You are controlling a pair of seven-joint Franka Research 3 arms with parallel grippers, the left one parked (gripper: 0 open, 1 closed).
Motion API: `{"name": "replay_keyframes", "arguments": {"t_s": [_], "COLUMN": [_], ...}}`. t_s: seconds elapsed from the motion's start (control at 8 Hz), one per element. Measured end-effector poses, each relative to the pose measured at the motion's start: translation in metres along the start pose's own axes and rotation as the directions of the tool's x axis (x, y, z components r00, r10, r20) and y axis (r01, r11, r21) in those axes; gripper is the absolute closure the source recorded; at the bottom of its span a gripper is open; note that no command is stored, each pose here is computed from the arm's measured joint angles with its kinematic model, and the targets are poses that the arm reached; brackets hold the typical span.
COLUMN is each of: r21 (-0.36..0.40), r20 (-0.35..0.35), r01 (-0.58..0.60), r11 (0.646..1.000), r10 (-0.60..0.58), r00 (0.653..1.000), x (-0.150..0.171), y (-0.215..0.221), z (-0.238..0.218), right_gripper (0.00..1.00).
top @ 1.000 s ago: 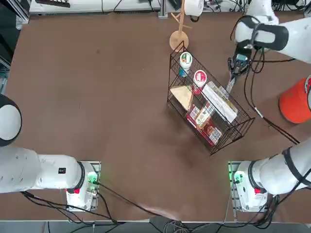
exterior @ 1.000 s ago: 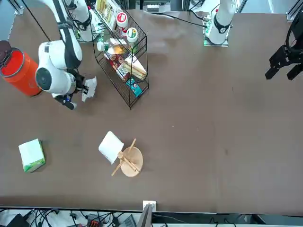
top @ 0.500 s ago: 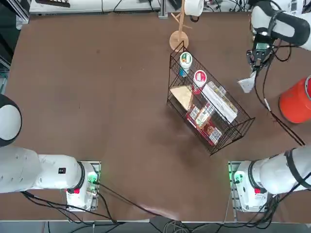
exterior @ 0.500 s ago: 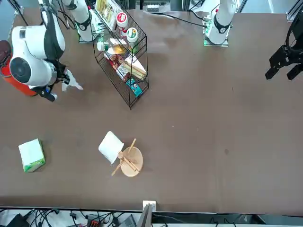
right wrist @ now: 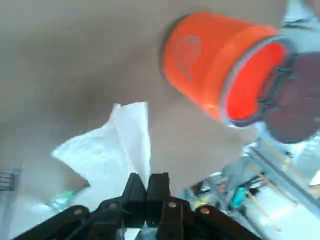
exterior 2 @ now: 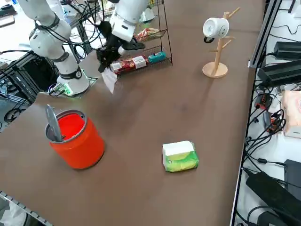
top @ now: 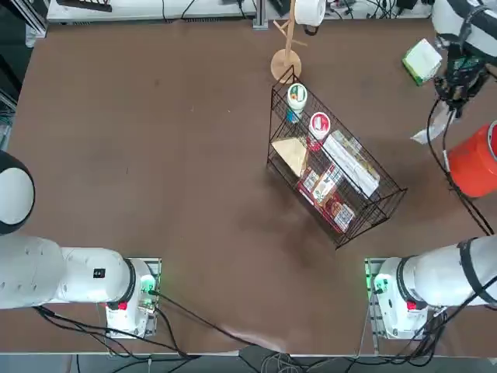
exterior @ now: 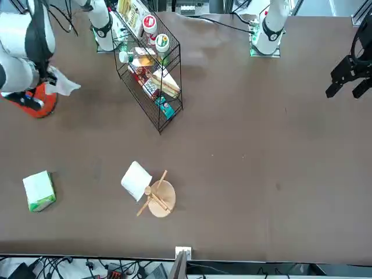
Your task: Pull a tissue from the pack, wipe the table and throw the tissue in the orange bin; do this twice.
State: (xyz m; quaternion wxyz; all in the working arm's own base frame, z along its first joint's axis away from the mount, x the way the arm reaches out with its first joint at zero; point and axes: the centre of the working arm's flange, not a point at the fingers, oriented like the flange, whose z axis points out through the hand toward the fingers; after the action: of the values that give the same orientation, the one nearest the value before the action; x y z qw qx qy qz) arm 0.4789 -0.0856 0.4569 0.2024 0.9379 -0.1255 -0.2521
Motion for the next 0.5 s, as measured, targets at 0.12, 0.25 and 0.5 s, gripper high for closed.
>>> {"name": "replay_keyframes", "arguments": {"t_s": [0.12,0.25,0.5], "r21": [-0.028,-0.065,-0.140], "r20": [0.009,0.015,0.033], "r01": [0.031,0.057,0.094], "r11": [0.999,0.996,0.986], "r10": [-0.031,-0.056,-0.090], "r00": [0.999,0.998,0.995], "x": [-0.004,-0.007,-0.009], "y": [0.033,0.066,0.115], "z": [-0.001,0.000,0.009], "right_gripper": [0.99,0.99,0.99]}}
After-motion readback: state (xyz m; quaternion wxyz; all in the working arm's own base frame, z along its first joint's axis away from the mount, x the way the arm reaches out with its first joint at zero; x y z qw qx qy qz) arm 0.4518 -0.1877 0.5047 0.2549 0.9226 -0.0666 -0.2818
